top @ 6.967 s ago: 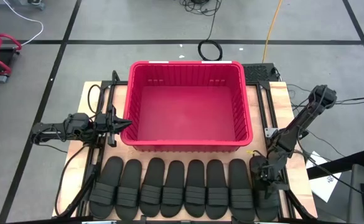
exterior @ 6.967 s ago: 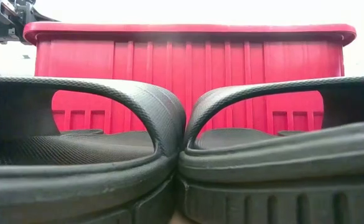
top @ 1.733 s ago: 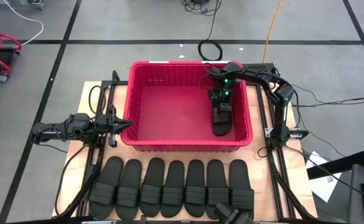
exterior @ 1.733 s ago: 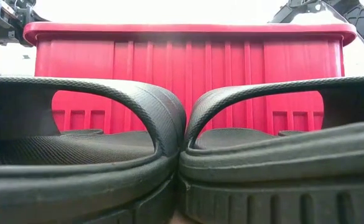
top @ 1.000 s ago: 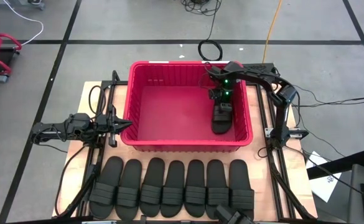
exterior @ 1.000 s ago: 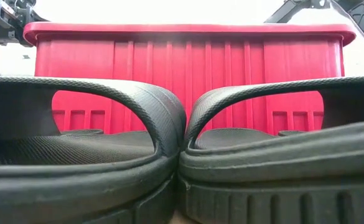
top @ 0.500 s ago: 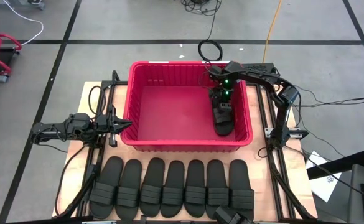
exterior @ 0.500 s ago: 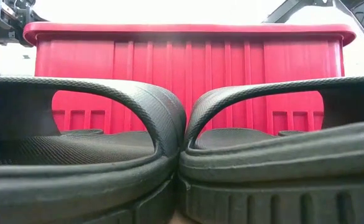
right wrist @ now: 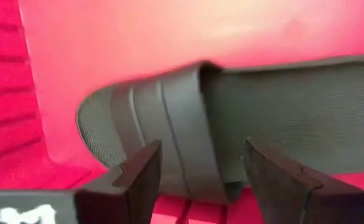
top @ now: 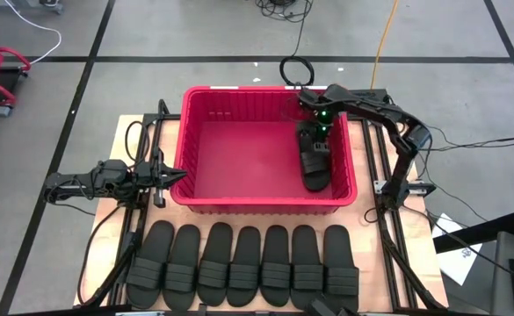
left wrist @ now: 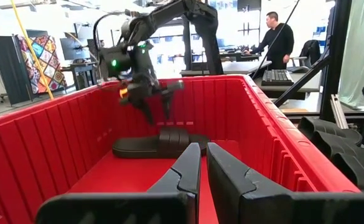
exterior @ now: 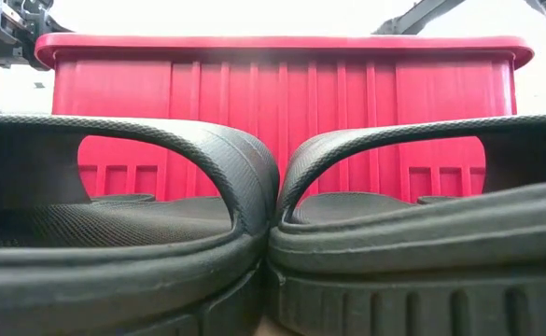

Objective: Pick and place slides into bin
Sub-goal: Put the black slipper into the bin

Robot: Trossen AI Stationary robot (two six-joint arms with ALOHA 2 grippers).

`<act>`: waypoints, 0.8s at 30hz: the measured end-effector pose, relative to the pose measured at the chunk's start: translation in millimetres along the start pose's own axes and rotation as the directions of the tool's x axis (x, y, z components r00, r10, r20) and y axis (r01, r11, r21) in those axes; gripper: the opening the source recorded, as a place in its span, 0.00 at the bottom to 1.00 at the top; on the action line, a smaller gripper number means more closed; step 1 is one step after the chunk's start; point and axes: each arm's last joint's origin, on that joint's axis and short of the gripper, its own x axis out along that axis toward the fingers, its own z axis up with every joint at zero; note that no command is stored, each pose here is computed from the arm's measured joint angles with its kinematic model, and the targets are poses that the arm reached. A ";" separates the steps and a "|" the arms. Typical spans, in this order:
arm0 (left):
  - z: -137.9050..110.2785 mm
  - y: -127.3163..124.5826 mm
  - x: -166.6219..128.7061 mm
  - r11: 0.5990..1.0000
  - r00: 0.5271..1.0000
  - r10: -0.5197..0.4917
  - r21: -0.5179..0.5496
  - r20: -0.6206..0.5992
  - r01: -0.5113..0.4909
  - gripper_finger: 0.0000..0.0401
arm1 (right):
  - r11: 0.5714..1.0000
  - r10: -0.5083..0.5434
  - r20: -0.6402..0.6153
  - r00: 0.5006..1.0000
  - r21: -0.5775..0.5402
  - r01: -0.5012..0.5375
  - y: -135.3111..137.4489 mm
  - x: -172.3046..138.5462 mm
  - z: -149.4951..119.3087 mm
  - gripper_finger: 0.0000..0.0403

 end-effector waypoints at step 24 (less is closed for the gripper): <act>0.0 0.0 0.0 1.000 1.000 -0.001 -0.009 0.000 0.001 0.08 | 0.983 -0.026 0.118 0.993 -0.179 0.047 35.7 27.5 50.0 0.01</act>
